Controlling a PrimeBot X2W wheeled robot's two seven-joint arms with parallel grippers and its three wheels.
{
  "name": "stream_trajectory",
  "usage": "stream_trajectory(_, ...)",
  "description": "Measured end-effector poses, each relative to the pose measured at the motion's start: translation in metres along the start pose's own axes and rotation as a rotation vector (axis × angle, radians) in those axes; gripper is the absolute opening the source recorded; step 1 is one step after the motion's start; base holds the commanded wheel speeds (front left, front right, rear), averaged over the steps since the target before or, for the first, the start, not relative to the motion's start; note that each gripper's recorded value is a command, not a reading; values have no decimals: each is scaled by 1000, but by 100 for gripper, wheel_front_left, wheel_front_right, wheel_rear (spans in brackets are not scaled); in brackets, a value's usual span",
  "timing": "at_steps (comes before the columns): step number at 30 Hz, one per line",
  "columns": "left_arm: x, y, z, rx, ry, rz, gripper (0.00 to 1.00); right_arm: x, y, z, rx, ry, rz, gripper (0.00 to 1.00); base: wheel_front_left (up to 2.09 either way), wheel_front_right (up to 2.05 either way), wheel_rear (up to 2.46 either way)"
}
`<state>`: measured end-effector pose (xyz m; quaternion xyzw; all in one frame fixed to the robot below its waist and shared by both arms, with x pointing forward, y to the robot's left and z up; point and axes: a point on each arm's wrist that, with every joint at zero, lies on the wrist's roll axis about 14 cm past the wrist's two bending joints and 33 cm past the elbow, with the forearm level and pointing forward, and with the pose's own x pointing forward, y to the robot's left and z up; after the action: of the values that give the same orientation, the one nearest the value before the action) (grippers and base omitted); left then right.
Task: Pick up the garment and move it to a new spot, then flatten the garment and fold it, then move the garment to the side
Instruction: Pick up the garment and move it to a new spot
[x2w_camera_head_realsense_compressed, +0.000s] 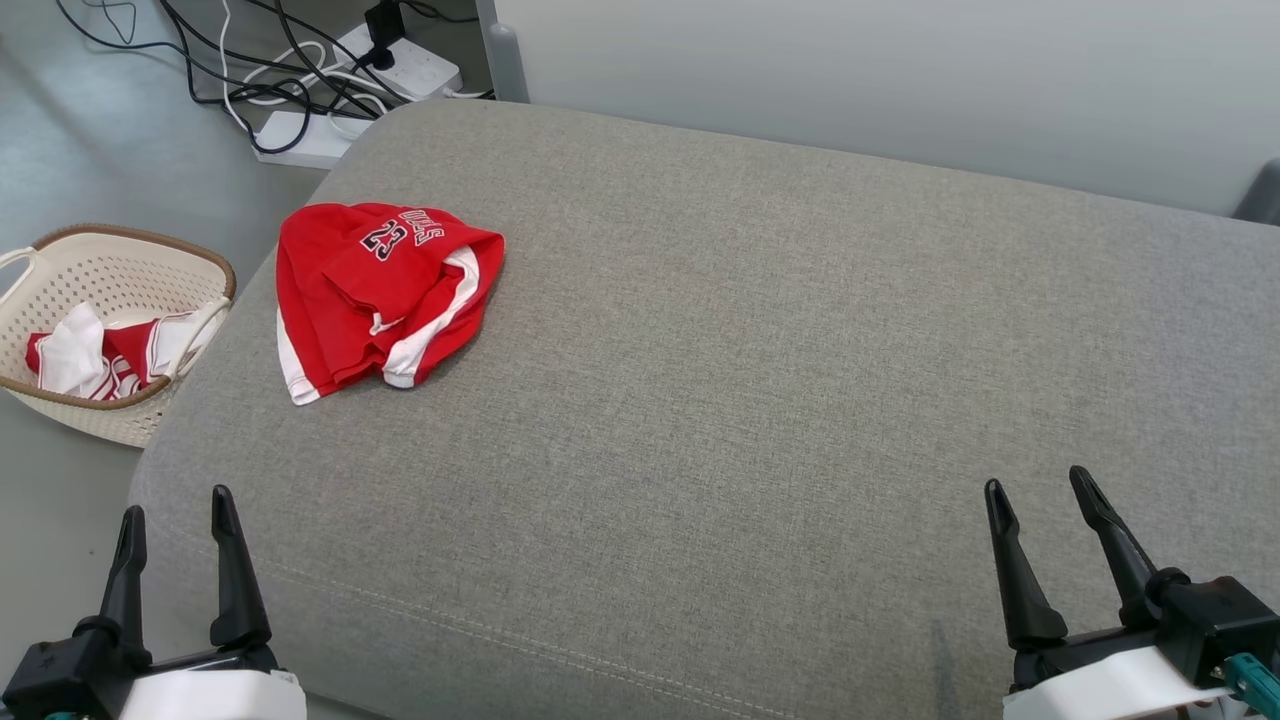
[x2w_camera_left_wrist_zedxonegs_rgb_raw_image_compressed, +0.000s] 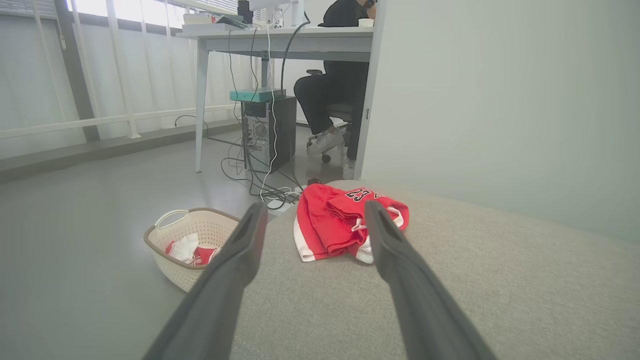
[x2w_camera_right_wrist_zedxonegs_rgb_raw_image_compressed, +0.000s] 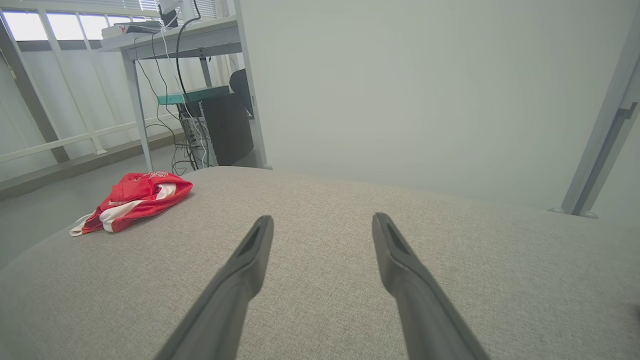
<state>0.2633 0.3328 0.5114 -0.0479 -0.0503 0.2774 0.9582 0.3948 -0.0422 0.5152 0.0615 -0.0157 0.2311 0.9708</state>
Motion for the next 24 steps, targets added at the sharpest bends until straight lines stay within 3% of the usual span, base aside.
stream_trajectory(15, 5, 2, 10, -1, -34, 12, 100, 0, -1, -2, 10, 4, -5, 100, 0, 0, 0)
stream_trajectory(24, 79, -28, 115, -6, -354, -58, 100, 8, -6, -10, 22, 18, -8, 100, 0, 0, 0)
